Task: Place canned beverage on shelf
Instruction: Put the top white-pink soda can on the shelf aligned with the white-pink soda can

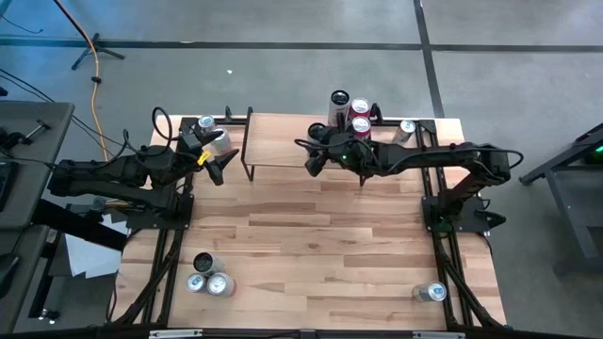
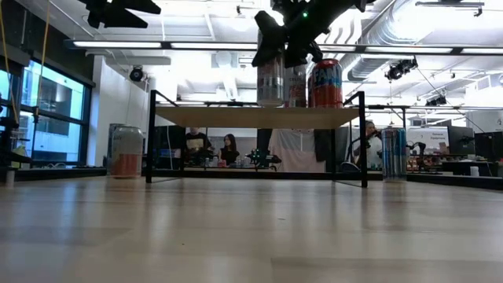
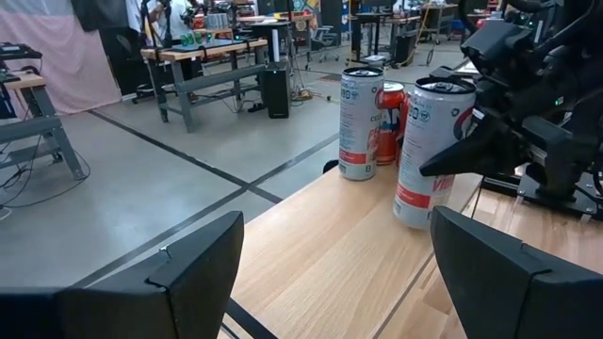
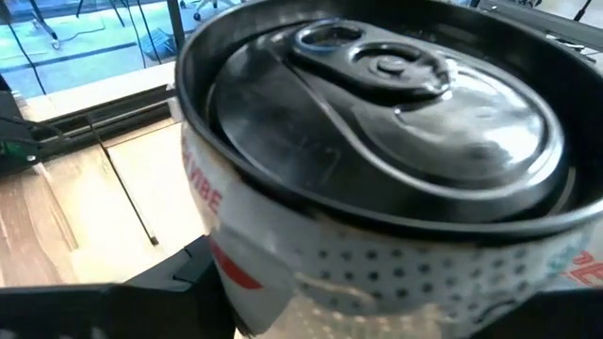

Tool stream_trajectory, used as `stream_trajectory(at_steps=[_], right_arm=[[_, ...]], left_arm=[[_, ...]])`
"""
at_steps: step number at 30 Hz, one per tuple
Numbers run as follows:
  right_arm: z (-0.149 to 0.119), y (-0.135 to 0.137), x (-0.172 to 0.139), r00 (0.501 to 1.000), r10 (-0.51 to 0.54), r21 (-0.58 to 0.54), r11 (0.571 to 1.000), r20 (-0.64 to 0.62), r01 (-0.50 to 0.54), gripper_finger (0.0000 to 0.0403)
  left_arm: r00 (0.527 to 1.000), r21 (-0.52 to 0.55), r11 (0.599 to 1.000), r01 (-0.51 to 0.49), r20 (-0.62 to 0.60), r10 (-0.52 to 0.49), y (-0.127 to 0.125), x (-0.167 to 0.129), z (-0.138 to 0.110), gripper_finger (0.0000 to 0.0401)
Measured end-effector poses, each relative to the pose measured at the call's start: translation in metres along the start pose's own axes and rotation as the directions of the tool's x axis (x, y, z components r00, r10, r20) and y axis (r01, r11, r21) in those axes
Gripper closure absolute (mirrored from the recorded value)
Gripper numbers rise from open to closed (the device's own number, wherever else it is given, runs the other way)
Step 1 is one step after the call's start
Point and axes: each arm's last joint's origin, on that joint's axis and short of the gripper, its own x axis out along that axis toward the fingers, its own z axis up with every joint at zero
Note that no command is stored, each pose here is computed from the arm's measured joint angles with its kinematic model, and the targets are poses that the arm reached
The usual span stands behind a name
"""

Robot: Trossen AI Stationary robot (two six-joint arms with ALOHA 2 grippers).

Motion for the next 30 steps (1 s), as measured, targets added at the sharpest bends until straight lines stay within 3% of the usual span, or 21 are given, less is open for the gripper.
stream_trajectory(at_steps=[7, 21, 30], right_arm=[[0.003, 0.0, -0.001, 1.0, -0.002, 0.014, 1.0, 0.019, 0.001, 0.0108], [0.001, 0.0, -0.001, 1.0, 0.014, 0.029, 0.999, 0.003, -0.014, 0.0103], [0.021, 0.0, -0.007, 0.999, 0.022, -0.029, 0.999, 0.037, -0.021, 0.0103]], left_arm=[[1.0, -0.001, 1.0, 0.0, 0.0, 0.0, 0.0, 0.0, 0.0, 0.0098], [1.0, 0.0, 1.0, 0.001, 0.0, -0.001, 0.0, 0.0, 0.0, 0.0098], [1.0, 0.007, 1.0, 0.001, 0.0, -0.001, 0.0, 0.0, 0.0, 0.0098]])
